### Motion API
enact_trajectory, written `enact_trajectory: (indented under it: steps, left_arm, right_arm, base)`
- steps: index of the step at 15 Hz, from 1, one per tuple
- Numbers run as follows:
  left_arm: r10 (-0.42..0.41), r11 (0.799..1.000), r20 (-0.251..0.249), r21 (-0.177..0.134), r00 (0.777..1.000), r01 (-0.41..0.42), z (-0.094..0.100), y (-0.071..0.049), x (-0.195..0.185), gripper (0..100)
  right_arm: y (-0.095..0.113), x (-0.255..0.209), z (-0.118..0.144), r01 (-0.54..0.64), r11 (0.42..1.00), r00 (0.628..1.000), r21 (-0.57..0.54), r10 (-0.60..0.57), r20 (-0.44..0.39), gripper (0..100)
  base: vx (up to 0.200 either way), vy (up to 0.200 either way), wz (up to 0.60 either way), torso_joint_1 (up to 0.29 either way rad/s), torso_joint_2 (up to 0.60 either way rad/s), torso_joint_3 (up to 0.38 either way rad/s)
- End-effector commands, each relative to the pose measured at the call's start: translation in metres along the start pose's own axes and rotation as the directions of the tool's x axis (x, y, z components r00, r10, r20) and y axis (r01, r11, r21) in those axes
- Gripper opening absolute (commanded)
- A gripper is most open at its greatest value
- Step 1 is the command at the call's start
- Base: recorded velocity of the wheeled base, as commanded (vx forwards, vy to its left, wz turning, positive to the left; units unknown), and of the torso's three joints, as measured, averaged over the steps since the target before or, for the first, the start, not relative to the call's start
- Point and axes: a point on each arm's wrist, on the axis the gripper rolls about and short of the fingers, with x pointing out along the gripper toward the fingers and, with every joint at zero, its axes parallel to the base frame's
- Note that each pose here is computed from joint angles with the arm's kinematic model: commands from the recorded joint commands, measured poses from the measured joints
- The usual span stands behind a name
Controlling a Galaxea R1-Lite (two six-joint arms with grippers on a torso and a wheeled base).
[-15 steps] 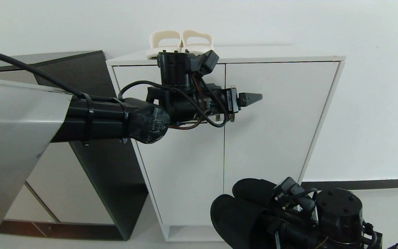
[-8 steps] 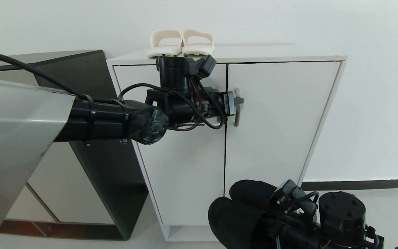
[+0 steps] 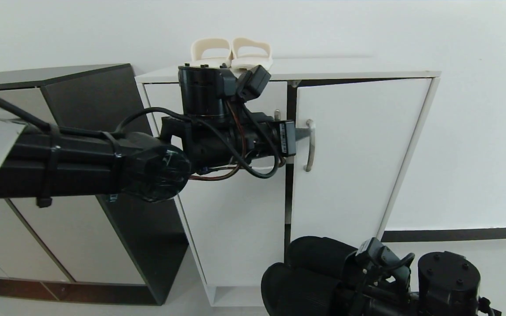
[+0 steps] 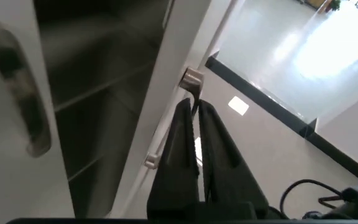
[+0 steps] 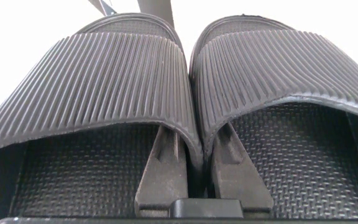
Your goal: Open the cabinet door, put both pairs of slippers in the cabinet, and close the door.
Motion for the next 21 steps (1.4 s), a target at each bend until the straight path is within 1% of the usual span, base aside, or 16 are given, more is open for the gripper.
enact_trajectory:
  steps: [1,2,3,5,6,7,9,10,11,12,13,15,16,18,20,21]
  left_arm:
    - [-0.038,0.999,0.018,0.013,0.999,0.038,0.005,-0.021,-0.018,0]
    - [-0.055,0.998,0.01,0.016,0.998,0.055,-0.001,-0.032,-0.028,0]
    - [-0.063,0.998,0.022,0.022,0.998,0.062,-0.005,-0.037,-0.035,0]
    - [-0.057,0.998,0.057,0.032,0.997,0.055,-0.008,-0.039,-0.042,0]
    - [-0.043,0.999,0.081,0.033,0.996,0.041,-0.007,-0.036,-0.043,0]
    - [-0.021,0.999,0.1,0.032,0.995,0.018,-0.005,-0.029,-0.045,0]
    - [0.021,0.999,0.118,0.031,0.993,-0.025,0.0,-0.012,-0.046,0]
    - [0.032,0.999,0.129,0.031,0.991,-0.036,0.003,-0.006,-0.043,0]
    - [0.043,0.999,0.13,0.025,0.991,-0.047,0.003,0.0,-0.04,0]
    - [0.061,0.998,0.134,0.01,0.989,-0.063,0.004,0.009,-0.036,0]
    - [0.069,0.998,0.138,0.001,0.988,-0.07,0.005,0.014,-0.033,0]
    - [0.067,0.998,0.145,0.001,0.987,-0.068,0.006,0.021,-0.02,0]
    - [0.062,0.998,0.16,0.007,0.985,-0.064,0.01,0.024,-0.01,0]
    - [0.056,0.998,0.173,0.013,0.983,-0.059,0.013,0.029,0.005,0]
    - [0.058,0.998,0.162,0.007,0.985,-0.06,0.012,0.034,0.014,0]
    - [0.055,0.998,0.157,0.004,0.986,-0.057,0.013,0.032,0.015,0]
  right_arm:
    - [0.0,0.0,-0.001,-0.001,1.0,1.0,-0.002,0.001,-0.005,0]
    - [0.0,-0.001,-0.002,-0.001,1.0,1.0,-0.009,0.001,-0.01,0]
    - [0.0,-0.001,-0.002,-0.003,1.0,1.0,-0.009,0.003,-0.01,0]
    - [0.0,-0.002,-0.002,-0.003,1.0,1.0,-0.011,0.003,-0.01,0]
    - [0.001,-0.001,-0.002,-0.004,1.0,1.0,-0.011,0.004,-0.01,0]
    - [0.001,-0.001,-0.002,-0.004,1.0,1.0,-0.019,0.004,-0.01,0]
    - [0.001,-0.002,-0.002,-0.004,0.999,1.0,-0.037,0.004,-0.012,0]
    - [0.001,-0.002,-0.002,-0.004,0.999,1.0,-0.037,0.004,-0.012,0]
    - [0.001,-0.002,-0.003,-0.004,0.999,1.0,-0.037,0.004,-0.013,0]
    - [0.001,-0.002,-0.002,-0.003,0.999,1.0,-0.037,0.002,-0.011,0]
    - [0.001,-0.002,-0.003,-0.003,0.999,1.0,-0.038,0.002,-0.013,0]
    - [0.001,-0.002,-0.003,-0.003,0.999,1.0,-0.038,0.002,-0.014,0]
    - [0.0,-0.001,-0.004,-0.003,0.999,1.0,-0.037,0.002,-0.021,0]
    - [0.0,0.0,-0.006,-0.001,0.999,1.0,-0.036,0.0,-0.028,0]
    - [0.0,0.001,-0.007,-0.001,0.999,1.0,-0.035,0.0,-0.03,0]
    - [0.0,0.001,-0.007,-0.003,0.999,1.0,-0.034,0.002,-0.027,0]
  base:
    - [0.0,0.0,0.0,0.0,0.0,0.0]
    - [0.0,0.0,0.0,0.0,0.0,0.0]
    - [0.0,0.0,0.0,0.0,0.0,0.0]
    - [0.0,0.0,0.0,0.0,0.0,0.0]
    - [0.0,0.0,0.0,0.0,0.0,0.0]
    - [0.0,0.0,0.0,0.0,0.0,0.0]
    - [0.0,0.0,0.0,0.0,0.0,0.0]
    - [0.0,0.0,0.0,0.0,0.0,0.0]
    - [0.0,0.0,0.0,0.0,0.0,0.0]
    - [0.0,0.0,0.0,0.0,0.0,0.0]
    - [0.0,0.0,0.0,0.0,0.0,0.0]
    - [0.0,0.0,0.0,0.0,0.0,0.0]
    - [0.0,0.0,0.0,0.0,0.0,0.0]
    - [0.0,0.0,0.0,0.0,0.0,0.0]
    - [0.0,0.0,0.0,0.0,0.0,0.0]
    - [0.0,0.0,0.0,0.0,0.0,0.0]
